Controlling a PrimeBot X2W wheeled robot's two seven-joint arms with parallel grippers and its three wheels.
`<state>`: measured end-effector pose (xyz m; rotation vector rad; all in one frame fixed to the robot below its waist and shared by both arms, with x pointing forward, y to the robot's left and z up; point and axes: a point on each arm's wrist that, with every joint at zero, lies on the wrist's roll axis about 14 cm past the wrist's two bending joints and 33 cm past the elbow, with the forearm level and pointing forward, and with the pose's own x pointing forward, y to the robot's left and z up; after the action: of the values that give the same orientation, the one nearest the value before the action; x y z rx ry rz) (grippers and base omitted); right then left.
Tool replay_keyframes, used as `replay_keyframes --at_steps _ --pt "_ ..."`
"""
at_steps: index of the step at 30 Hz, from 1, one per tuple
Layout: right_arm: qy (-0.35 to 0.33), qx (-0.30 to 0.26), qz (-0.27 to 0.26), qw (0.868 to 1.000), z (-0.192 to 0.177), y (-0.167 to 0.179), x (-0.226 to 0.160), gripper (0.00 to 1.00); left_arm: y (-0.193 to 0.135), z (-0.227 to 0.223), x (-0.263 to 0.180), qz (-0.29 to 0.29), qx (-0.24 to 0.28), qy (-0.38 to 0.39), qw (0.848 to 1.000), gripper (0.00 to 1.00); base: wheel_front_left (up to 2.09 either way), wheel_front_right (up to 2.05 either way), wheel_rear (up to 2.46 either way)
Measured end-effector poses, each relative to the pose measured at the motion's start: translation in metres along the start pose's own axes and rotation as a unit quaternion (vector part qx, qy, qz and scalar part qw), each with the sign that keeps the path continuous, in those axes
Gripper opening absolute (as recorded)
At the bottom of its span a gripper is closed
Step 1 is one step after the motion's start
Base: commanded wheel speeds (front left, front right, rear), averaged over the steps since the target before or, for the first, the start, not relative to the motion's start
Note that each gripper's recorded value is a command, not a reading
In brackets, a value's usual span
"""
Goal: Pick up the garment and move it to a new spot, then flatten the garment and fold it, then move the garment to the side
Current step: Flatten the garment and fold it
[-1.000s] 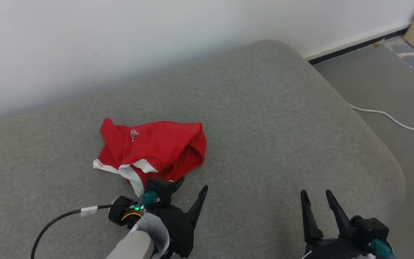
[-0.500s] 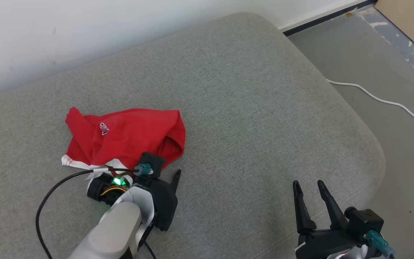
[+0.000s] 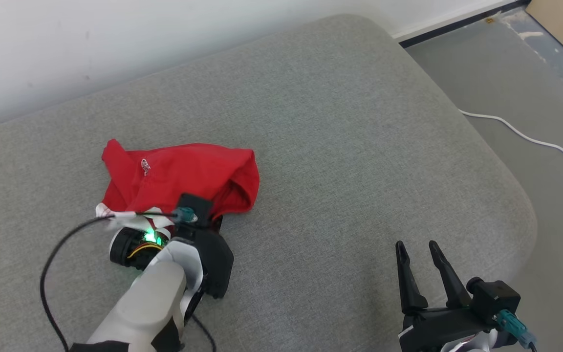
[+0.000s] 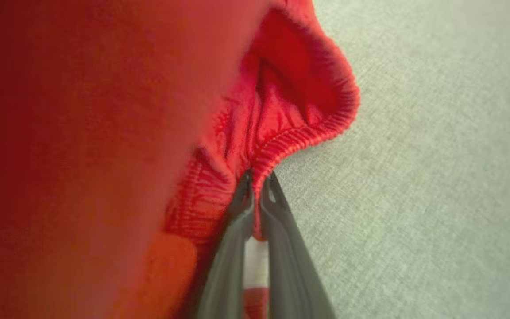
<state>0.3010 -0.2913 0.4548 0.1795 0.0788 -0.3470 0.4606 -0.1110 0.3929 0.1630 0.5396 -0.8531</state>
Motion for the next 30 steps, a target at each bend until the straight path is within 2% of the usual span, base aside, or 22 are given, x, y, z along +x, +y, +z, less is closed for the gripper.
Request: replay_keyframes --at_steps 2,4,6,7,8,10,13,16,18,20,24,27,30 --pt "-0.001 0.001 0.000 1.000 0.000 0.000 0.000 1.00 -0.004 0.020 -0.002 -0.010 -0.037 -0.042 0.998 0.00 0.00 0.00 0.00" --pt "0.000 -0.002 0.002 1.000 0.000 0.000 0.000 1.00 -0.011 0.058 -0.006 -0.029 -0.100 -0.104 0.989 0.00 0.00 0.00 0.00" --pt "0.000 -0.002 0.009 1.000 -0.001 0.004 0.000 1.00 -0.030 0.114 -0.020 -0.078 -0.159 -0.182 0.967 0.00 0.00 0.00 0.00" --pt "-0.001 -0.003 0.013 1.000 -0.001 0.007 0.000 1.00 -0.049 0.145 -0.033 -0.119 -0.189 -0.222 0.949 0.00 0.00 0.00 0.00" --pt "-0.001 -0.003 0.013 1.000 -0.001 0.007 0.000 1.00 -0.049 0.145 -0.033 -0.119 -0.189 -0.222 0.949 0.00 0.00 0.00 0.00" --pt "-0.004 0.000 0.020 1.000 0.001 0.012 0.000 1.00 -0.077 0.194 -0.062 -0.191 -0.246 -0.283 0.907 0.00 0.00 0.00 0.00" --pt "-0.006 0.002 0.032 0.999 0.001 0.018 0.000 1.00 -0.089 0.252 -0.109 -0.255 -0.303 -0.364 0.843 0.00 0.00 0.00 0.00" --pt "-0.008 0.003 0.042 0.999 0.001 0.024 0.000 1.00 -0.092 0.288 -0.150 -0.285 -0.315 -0.426 0.799 0.00 0.00 0.00 0.00" --pt "-0.009 0.003 0.049 0.999 0.002 0.028 0.000 1.00 -0.090 0.300 -0.165 -0.290 -0.321 -0.446 0.783 0.00 0.00 0.00 0.00" --pt "-0.009 0.004 0.056 0.998 0.001 0.032 0.000 1.00 -0.081 0.298 -0.166 -0.270 -0.319 -0.452 0.788 0.00 0.00 0.00 0.00" --pt "-0.011 0.006 0.076 0.997 0.001 0.046 0.003 1.00 -0.055 0.270 -0.148 -0.203 -0.343 -0.427 0.812 0.00 0.00 0.00 0.00" --pt "-0.014 0.009 0.087 0.996 0.004 0.053 0.005 1.00 -0.026 0.217 -0.126 -0.130 -0.375 -0.378 0.837 0.00 0.00 0.00 0.00" --pt "-0.016 0.009 0.092 0.996 0.005 0.057 0.008 1.00 0.013 0.144 -0.113 -0.038 -0.415 -0.322 0.850 0.00 0.00 0.00 0.00"
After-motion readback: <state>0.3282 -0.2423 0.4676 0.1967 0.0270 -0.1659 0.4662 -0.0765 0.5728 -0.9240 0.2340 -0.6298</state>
